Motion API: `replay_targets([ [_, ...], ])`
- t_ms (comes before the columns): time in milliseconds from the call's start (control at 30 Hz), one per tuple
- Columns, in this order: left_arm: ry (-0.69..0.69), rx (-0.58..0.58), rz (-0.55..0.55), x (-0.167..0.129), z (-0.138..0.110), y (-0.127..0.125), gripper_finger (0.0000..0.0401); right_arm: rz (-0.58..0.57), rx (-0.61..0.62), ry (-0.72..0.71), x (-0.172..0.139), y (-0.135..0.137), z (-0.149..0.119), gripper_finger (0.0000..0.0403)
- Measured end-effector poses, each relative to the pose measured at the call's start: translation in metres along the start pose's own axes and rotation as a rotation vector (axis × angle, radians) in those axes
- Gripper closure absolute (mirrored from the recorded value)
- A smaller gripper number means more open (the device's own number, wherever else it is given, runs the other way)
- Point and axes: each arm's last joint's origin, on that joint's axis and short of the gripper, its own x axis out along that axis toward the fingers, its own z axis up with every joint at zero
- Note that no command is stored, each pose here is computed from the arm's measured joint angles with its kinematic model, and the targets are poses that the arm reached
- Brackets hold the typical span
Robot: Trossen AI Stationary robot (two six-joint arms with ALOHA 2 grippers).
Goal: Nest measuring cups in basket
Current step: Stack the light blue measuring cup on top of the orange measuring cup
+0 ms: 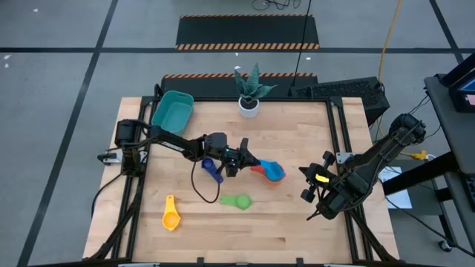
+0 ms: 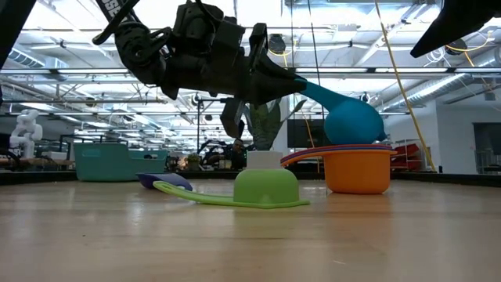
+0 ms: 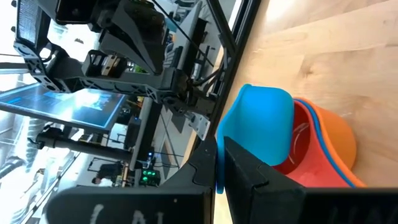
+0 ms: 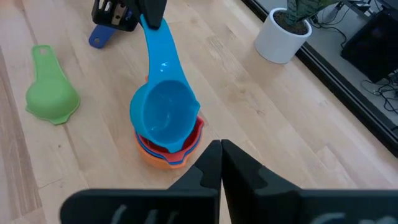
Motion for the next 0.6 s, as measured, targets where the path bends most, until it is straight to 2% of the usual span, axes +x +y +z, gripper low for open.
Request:
replay_targets([
  [600, -0.010, 0.021, 0.002, 0.0048, 0.0037, 0.0058, 0.0380, -0.001, -0.010, -0.003, -0.0001, -0.0001, 0.0001, 0.0403],
])
